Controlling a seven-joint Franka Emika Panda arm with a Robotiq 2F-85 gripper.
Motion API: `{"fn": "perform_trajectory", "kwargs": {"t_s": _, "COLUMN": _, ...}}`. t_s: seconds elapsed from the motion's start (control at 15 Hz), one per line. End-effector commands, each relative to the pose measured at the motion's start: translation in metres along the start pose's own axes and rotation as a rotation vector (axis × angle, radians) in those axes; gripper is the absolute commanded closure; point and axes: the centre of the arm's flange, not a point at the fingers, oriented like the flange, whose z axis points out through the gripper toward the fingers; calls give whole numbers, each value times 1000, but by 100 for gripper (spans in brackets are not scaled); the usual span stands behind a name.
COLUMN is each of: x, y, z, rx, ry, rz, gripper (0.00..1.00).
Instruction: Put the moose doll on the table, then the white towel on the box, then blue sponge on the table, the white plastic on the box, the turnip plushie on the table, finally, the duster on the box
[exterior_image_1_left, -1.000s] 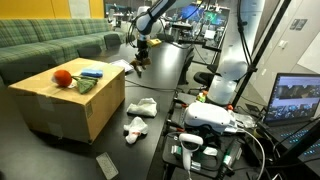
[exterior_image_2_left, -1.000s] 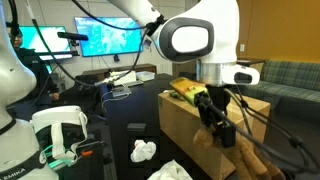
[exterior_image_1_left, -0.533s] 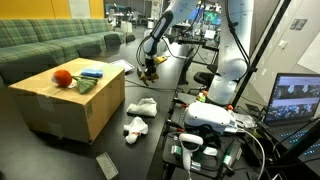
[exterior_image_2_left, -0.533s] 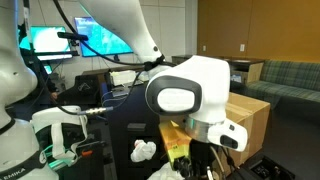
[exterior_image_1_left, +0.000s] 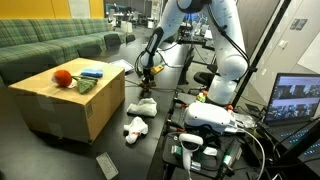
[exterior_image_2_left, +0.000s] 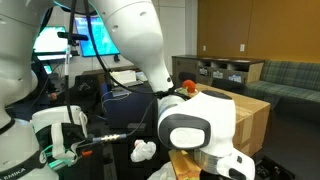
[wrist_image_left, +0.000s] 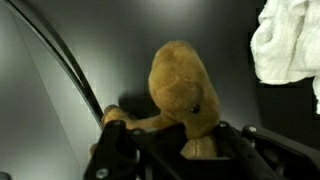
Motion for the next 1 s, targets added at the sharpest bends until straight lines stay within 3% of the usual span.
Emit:
{"fn": "perform_trajectory", "kwargs": {"t_s": 0.0, "x": 17, "y": 1, "z": 3, "rx": -50, "ry": 41, "rz": -6, "gripper": 61}}
{"fn": "perform_trajectory", "kwargs": {"t_s": 0.53, "x": -23, "y": -37, "z": -36, "rx": 4, "ry": 15, "rz": -132, "gripper": 2}}
{"fn": "perform_trajectory", "kwargs": {"t_s": 0.8, "x": -65, "y": -72, "z": -40, "rx": 64, "ry": -53, "rz": -200, "gripper": 0}}
{"fn": "perform_trajectory", "kwargs": {"t_s": 0.93, "x": -84, "y": -95, "z": -27, "rx": 60, "ry": -48, "rz": -214, "gripper": 0}}
